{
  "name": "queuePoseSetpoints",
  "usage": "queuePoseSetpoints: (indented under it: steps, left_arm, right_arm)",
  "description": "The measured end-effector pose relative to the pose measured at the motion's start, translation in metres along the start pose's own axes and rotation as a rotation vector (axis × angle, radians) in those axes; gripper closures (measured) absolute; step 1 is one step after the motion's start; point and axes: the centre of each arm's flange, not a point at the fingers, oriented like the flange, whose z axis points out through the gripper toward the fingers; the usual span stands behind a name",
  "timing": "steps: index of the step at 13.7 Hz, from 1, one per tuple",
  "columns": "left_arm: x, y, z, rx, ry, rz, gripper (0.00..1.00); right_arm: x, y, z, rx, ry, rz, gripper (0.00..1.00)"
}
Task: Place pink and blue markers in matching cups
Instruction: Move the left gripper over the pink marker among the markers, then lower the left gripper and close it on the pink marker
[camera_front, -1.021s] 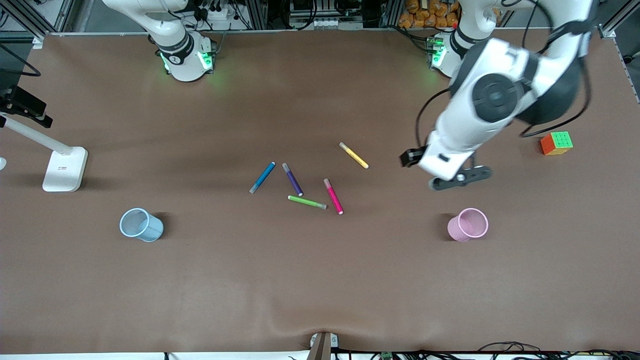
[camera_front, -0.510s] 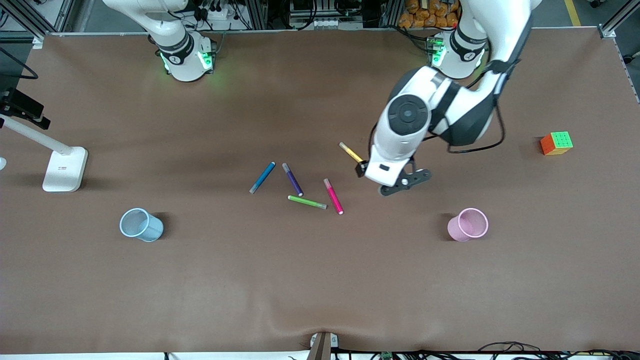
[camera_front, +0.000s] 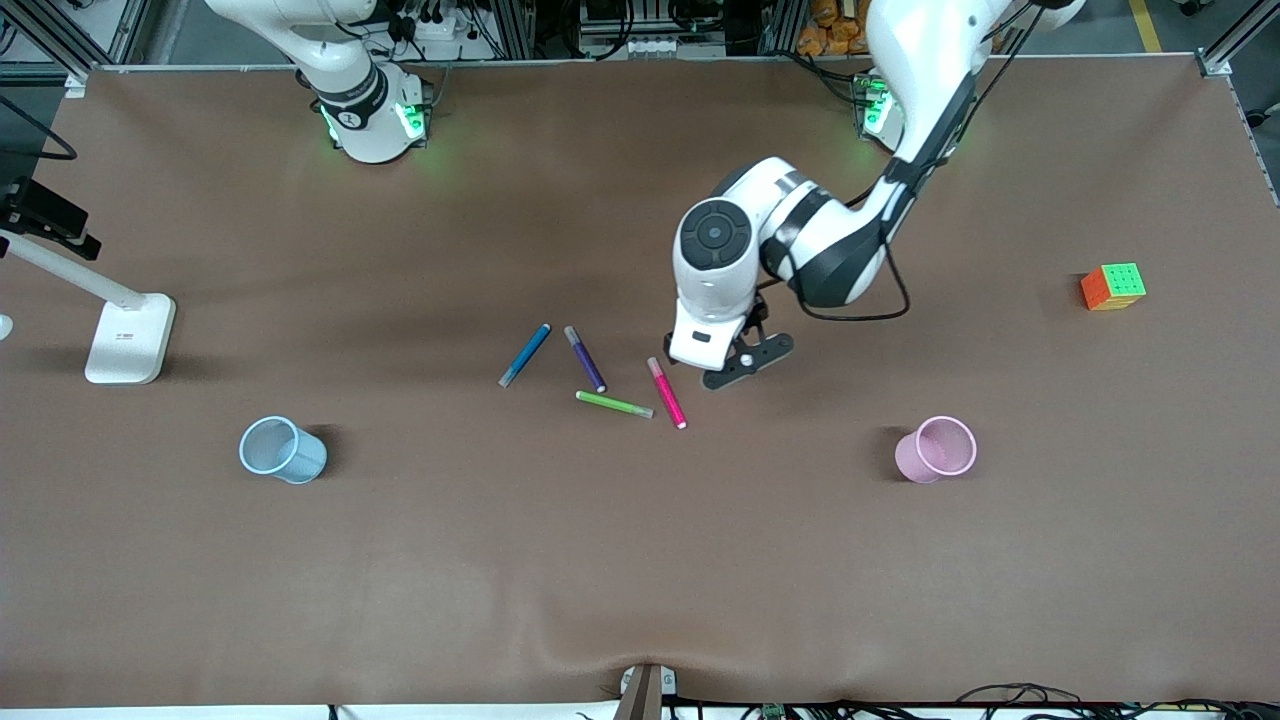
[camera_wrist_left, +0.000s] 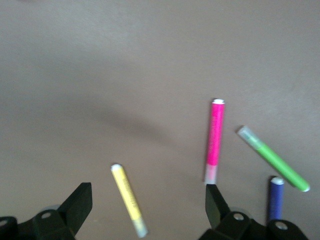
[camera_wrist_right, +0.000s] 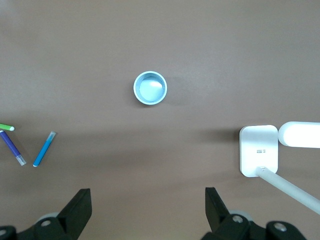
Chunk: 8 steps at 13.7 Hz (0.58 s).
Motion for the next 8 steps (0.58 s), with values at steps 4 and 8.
queuePoseSetpoints:
  steps: [4, 8]
  left_arm:
    - [-0.006, 0.029, 0.027, -0.021, -0.014, -0.07, 0.0]
    - [-0.01, 0.046, 0.055, -0.041, -0.023, -0.071, 0.04]
  right_arm:
    - [0.0, 0.0, 0.0, 0.0, 0.001, 0.0, 0.0]
    - [0.001, 0.0, 0.001, -0.001, 0.005, 0.0, 0.0]
